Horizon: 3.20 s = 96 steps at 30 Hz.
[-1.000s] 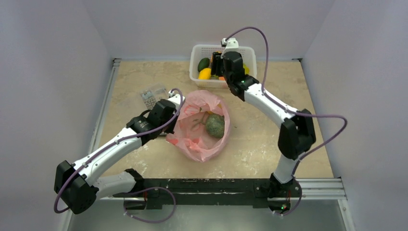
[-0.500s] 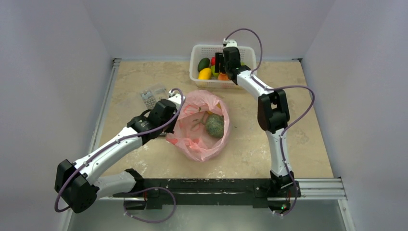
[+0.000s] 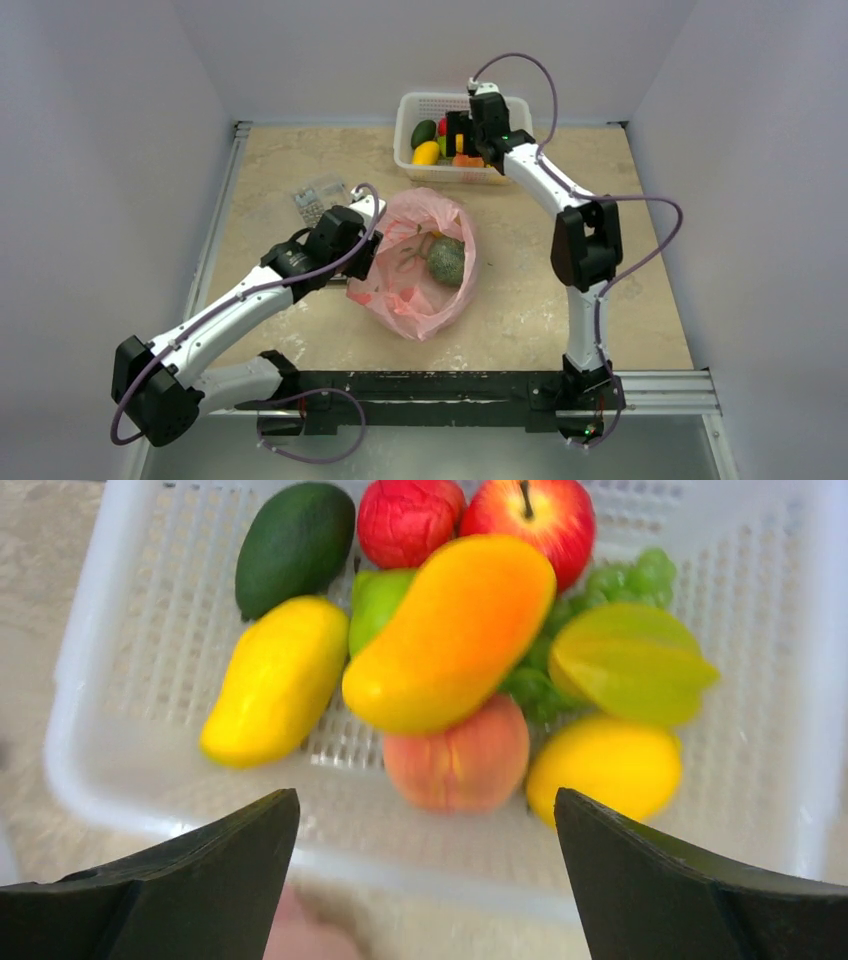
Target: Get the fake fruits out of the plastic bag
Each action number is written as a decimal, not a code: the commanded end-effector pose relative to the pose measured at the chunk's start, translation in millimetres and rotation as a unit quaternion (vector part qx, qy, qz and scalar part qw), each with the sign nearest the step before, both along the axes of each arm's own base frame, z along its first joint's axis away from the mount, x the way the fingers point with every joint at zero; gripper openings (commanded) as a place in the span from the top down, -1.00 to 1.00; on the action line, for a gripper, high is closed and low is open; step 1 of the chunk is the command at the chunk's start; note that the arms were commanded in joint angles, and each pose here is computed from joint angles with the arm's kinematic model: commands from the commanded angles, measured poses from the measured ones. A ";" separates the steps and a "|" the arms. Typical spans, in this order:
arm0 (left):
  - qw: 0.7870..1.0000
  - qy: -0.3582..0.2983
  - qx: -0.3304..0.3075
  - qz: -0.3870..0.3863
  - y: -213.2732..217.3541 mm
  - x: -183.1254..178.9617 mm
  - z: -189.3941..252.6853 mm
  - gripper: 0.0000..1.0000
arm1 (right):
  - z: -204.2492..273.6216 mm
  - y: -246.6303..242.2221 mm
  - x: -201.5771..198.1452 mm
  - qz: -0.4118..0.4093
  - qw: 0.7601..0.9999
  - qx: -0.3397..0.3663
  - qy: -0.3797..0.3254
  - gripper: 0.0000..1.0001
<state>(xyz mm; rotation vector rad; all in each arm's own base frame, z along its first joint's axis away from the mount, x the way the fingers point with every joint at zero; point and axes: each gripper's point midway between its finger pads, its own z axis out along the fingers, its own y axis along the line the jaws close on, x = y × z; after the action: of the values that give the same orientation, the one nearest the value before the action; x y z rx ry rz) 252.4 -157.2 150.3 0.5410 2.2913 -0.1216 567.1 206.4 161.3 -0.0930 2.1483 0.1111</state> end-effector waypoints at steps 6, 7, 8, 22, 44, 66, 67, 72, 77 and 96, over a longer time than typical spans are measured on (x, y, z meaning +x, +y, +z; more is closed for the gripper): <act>0.997 -0.045 -0.055 -0.044 -17.2 -1.3 33.4 -0.53 | 96.2 0.7 -132.7 0.022 0.986 0.160 -0.030 -0.98; 0.996 -0.043 -0.060 -0.054 -20.7 -2.5 35.1 -0.64 | 100.7 0.1 -146.7 0.029 0.986 0.164 -0.029 -0.98; 0.995 -0.040 -0.064 -0.061 -23.2 -4.4 37.0 -0.70 | 111.1 -4.7 -161.8 0.031 0.985 0.167 -0.034 -0.98; 0.994 0.011 -0.068 -0.087 -60.8 39.6 75.5 -1.00 | 100.8 -16.1 -327.3 0.160 0.963 0.215 0.036 -0.98; 0.992 0.044 -0.085 -0.081 -59.9 68.8 37.1 1.00 | -62.7 17.0 -331.8 0.060 0.984 0.135 0.099 0.39; 0.991 0.043 -0.097 -0.078 -61.9 54.0 31.3 1.00 | 2.1 47.8 -362.2 0.209 0.971 0.107 0.050 -0.45; 0.991 0.043 -0.098 -0.077 -62.0 54.5 31.7 1.00 | 10.9 54.8 -366.1 0.226 0.966 0.118 0.044 -0.46; 0.992 0.028 -0.102 -0.070 -59.3 54.5 37.1 1.00 | 51.5 96.3 -387.9 0.318 0.936 0.147 -0.010 -0.47; 0.993 0.015 -0.101 -0.063 -56.6 54.7 39.6 1.00 | 72.3 121.4 -380.9 0.342 0.932 0.113 -0.040 -0.46; 0.992 0.025 -0.103 -0.071 -62.1 55.1 38.2 1.00 | 72.0 126.2 -385.7 0.368 0.924 0.100 -0.034 -0.40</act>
<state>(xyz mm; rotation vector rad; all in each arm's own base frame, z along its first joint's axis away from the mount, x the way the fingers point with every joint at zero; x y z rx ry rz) 303.6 -209.5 174.7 0.6059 2.2965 -0.3984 190.6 294.8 238.6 -0.6559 1.9556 0.6077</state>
